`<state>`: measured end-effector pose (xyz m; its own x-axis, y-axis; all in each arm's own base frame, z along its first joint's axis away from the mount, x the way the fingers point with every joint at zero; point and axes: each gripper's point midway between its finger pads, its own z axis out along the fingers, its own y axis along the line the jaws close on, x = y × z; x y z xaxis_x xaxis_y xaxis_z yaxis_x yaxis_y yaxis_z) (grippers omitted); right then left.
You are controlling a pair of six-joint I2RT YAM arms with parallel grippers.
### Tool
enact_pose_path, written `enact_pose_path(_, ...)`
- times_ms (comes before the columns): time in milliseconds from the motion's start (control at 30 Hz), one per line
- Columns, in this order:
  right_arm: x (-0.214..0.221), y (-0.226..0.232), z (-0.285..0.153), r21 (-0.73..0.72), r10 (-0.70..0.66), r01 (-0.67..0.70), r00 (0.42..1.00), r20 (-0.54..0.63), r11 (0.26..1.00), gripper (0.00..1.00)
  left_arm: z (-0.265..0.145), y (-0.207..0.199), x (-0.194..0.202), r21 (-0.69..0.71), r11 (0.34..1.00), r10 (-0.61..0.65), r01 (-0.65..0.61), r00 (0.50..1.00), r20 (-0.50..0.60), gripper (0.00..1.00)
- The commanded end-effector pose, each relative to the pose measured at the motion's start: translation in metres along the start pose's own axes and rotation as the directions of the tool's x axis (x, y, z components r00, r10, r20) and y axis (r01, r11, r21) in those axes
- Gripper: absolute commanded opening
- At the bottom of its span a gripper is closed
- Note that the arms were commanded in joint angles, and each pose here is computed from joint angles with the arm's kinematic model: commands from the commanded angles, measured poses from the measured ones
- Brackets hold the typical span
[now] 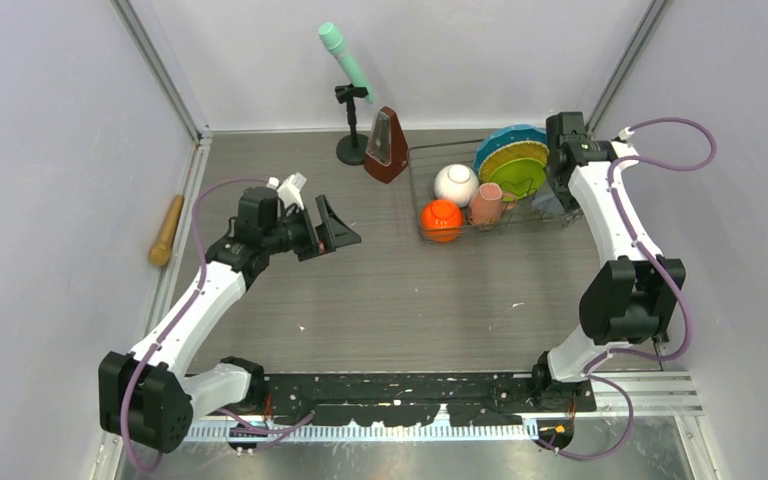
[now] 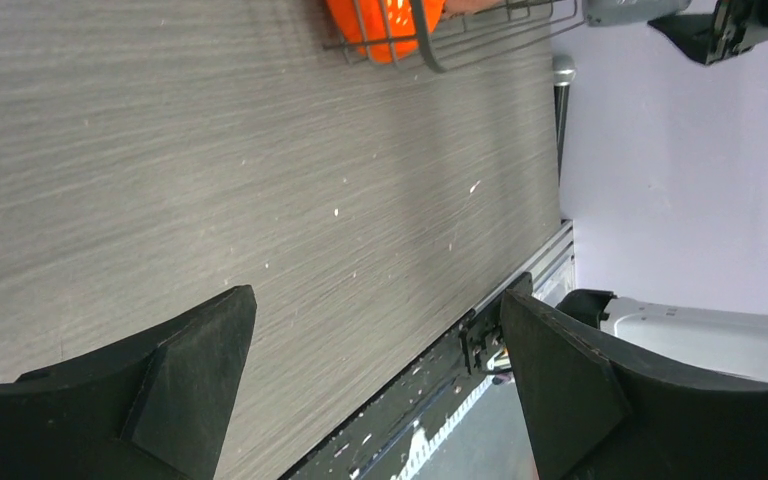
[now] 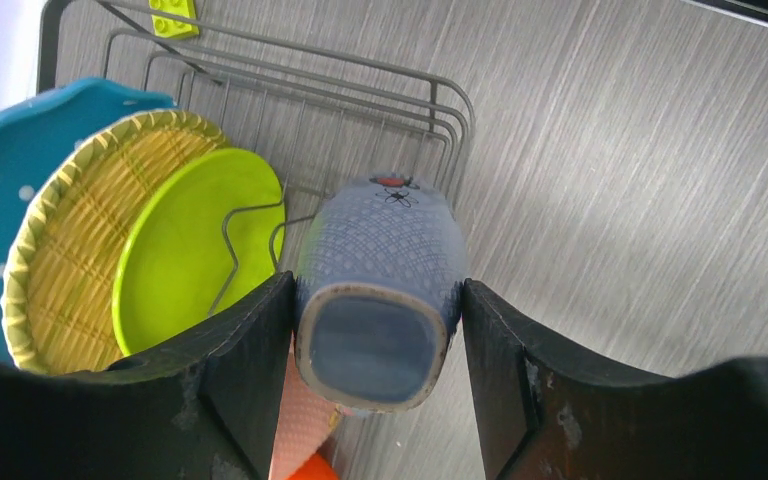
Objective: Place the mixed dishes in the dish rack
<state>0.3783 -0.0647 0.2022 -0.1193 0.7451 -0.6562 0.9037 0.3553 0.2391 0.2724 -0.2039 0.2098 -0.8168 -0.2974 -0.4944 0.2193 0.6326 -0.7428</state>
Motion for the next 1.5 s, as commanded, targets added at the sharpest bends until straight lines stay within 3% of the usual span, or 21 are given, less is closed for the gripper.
enact_pose_path(0, -0.029, 0.028, 0.004, -0.041, 0.096, -0.091, 0.988, 0.119, 0.995, 0.00, -0.004, 0.001, 0.005, 0.014, 1.000, -0.014, 0.013, 0.999, 0.032, 0.96)
enact_pose_path(567, -0.008, 0.019, 0.072, 0.107, 0.035, -0.045, 0.994, 0.100, 0.993, 0.00, -0.003, 0.012, 0.018, -0.015, 1.000, -0.027, 0.027, 1.000, 0.000, 0.96)
enact_pose_path(833, 0.019, 0.022, 0.098, 0.095, 0.041, -0.043, 0.999, 0.019, 0.995, 0.01, -0.003, 0.013, 0.017, -0.025, 0.999, -0.029, 0.029, 1.000, 0.002, 0.98)
enact_pose_path(900, 0.024, 0.024, 0.101, 0.083, 0.050, -0.050, 0.999, -0.001, 0.995, 0.11, -0.003, 0.013, 0.017, -0.025, 0.999, -0.030, 0.030, 1.000, -0.001, 0.98)
enact_pose_path(933, 0.025, 0.025, 0.102, 0.080, 0.052, -0.051, 0.999, -0.013, 0.995, 0.37, -0.002, 0.013, 0.017, -0.024, 0.999, -0.032, 0.032, 0.999, -0.004, 0.98)
enact_pose_path(967, 0.026, 0.025, 0.102, 0.078, 0.053, -0.052, 0.998, -0.016, 0.996, 0.52, -0.002, 0.012, 0.018, -0.019, 0.999, -0.033, 0.033, 0.999, -0.008, 0.99)
enact_pose_path(1000, 0.026, 0.026, 0.101, 0.074, 0.050, -0.048, 0.999, -0.019, 0.996, 0.76, -0.003, 0.012, 0.018, -0.016, 0.999, -0.033, 0.033, 0.999, -0.010, 0.99)
enact_pose_path(1067, 0.023, 0.027, 0.098, 0.065, 0.055, -0.054, 0.998, -0.016, 0.996, 0.94, -0.003, 0.011, 0.019, -0.012, 0.999, -0.032, 0.032, 0.999, -0.012, 0.99)
enact_pose_path(1133, 0.017, 0.026, 0.092, 0.066, 0.055, -0.055, 0.998, -0.005, 0.996, 0.99, -0.003, 0.012, 0.019, -0.018, 0.999, -0.031, 0.031, 0.999, -0.009, 1.00)
enact_pose_path(1467, -0.033, 0.028, 0.031, -0.031, 0.008, -0.006, 0.998, 0.057, 0.999, 1.00, -0.017, 0.015, 0.010, -0.088, 0.995, 0.056, -0.054, 0.998, 0.021, 1.00)
